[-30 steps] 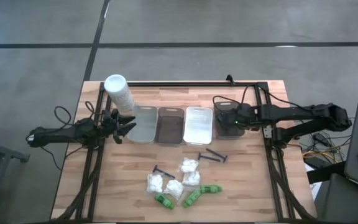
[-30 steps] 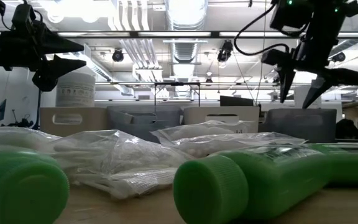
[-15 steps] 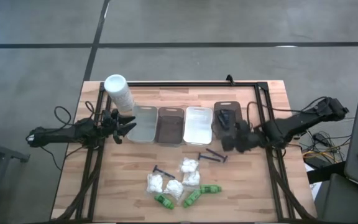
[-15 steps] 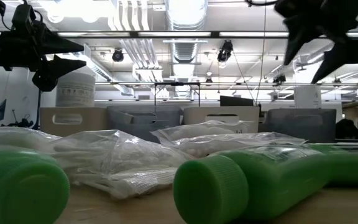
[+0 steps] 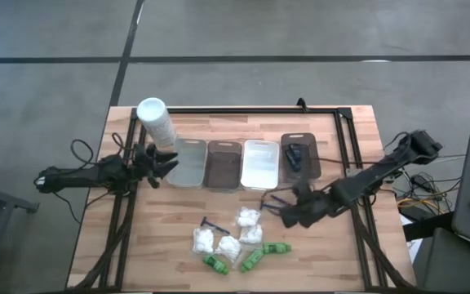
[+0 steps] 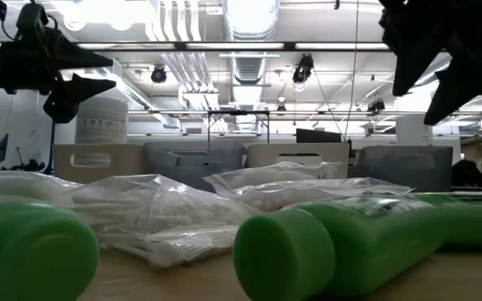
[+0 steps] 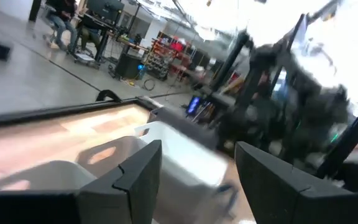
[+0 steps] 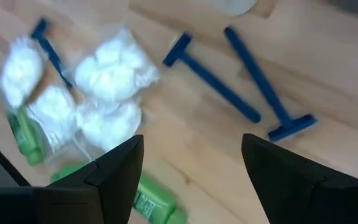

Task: Pick & Place Travel size toiletries
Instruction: Put the blue razor into the left black bin

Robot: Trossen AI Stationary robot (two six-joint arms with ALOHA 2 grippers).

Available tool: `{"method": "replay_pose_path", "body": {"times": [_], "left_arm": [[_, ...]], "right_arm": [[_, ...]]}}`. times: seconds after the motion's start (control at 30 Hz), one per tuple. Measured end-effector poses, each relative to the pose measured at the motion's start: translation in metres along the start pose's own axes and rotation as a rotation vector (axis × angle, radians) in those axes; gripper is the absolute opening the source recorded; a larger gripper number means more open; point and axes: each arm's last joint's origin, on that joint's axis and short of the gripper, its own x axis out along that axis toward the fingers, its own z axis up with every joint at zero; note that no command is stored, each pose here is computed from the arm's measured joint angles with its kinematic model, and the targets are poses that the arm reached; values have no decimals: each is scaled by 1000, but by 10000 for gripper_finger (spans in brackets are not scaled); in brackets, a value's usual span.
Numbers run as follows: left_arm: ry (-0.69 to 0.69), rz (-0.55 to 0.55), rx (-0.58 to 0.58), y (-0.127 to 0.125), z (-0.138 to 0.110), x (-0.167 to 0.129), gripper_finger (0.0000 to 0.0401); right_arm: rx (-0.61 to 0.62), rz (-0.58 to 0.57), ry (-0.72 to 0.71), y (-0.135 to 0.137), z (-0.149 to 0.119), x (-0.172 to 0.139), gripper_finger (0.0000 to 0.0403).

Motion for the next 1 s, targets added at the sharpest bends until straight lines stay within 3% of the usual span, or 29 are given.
{"method": "replay_pose_path", "body": {"times": [0.13,0.17,0.37,0.47,0.67,0.83,1.0], "left_arm": [[7,-23,-569,-1,1,0,209],[21,-9,-635,0,-1,0,209],[66,36,-547,2,-6,2,209],[61,24,-671,1,-5,2,209],[51,-179,-749,-11,7,4,209],[108,-190,-626,-22,18,10,209],[177,-234,-428,-51,42,29,209]], "right_arm": [[-79,-34,54,17,-7,13,260],[-95,-39,66,22,-8,15,259],[-183,-51,99,43,-15,28,252],[-205,-55,112,52,-16,30,249],[-223,-41,131,58,-20,23,243],[-184,-22,75,53,-24,10,237],[-155,-8,59,51,-35,4,233]]}}
